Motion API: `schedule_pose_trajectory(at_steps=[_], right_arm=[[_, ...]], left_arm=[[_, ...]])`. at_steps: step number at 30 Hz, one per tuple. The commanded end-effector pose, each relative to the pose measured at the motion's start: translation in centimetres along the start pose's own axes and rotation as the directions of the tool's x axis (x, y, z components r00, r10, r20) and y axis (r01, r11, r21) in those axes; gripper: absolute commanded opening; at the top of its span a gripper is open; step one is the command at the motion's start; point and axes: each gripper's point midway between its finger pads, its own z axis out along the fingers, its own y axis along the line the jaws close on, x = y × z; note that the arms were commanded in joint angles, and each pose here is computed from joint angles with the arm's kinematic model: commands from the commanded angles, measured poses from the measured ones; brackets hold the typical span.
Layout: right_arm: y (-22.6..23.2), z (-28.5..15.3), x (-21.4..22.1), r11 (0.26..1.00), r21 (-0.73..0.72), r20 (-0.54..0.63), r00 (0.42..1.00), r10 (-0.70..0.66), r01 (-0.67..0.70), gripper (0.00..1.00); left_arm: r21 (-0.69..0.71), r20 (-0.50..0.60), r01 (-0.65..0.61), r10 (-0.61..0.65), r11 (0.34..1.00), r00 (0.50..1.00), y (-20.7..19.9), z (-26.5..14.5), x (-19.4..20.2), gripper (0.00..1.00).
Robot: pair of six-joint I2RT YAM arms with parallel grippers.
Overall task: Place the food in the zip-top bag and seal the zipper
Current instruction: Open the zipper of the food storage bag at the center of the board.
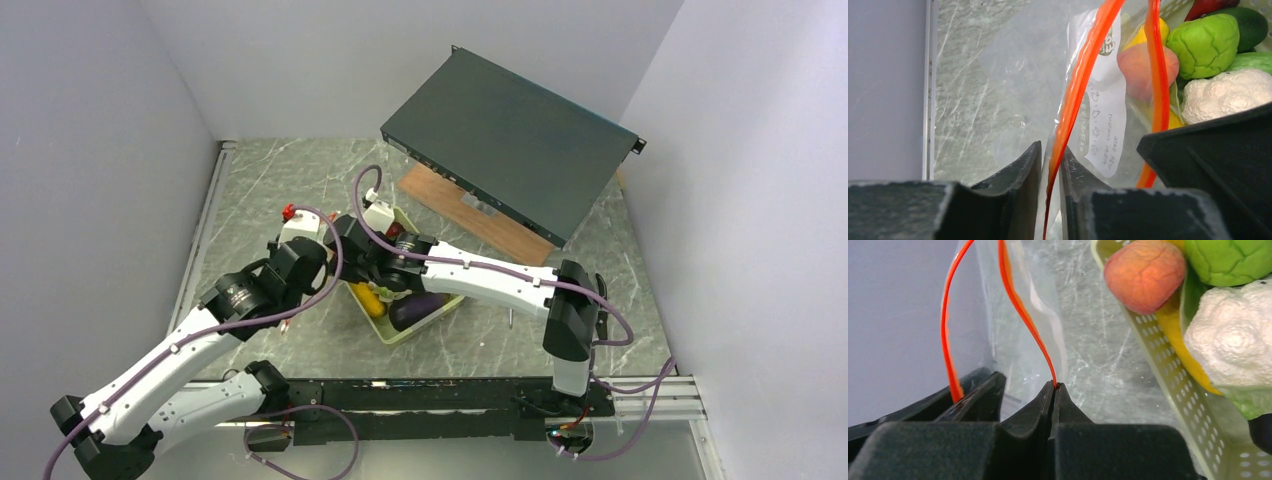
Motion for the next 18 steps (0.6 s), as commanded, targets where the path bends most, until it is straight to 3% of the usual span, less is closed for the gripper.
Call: schedule_pose_trajectory(at_steps=[1,6,12,18], right_arm=[[3.4,-2.3,-1.5,0.992,-0.117,0.013,0.999,0.053,-0.051,0.00],[3.0,-1.7,-0.8,0.993,-0.119,0.000,1.000,0.016,-0.016,0.00],[1.9,-0.2,1.0,0.974,-0.203,-0.071,0.991,-0.115,0.099,0.00],[0.2,0.7,2.1,0.919,-0.325,-0.143,0.949,-0.282,0.224,0.00]], left_arm=[[0.032,0.037,0.015,-0.016,0.999,0.999,-0.7,0.1,-1.0,0.19],[0.005,0.041,-0.006,0.005,1.000,0.999,0.0,-0.3,-1.5,0.00],[-0.047,0.022,-0.016,0.017,0.999,1.000,1.7,-0.9,-0.4,0.00],[-0.107,0.083,0.023,-0.015,0.994,0.996,3.8,-1.1,0.3,0.00]])
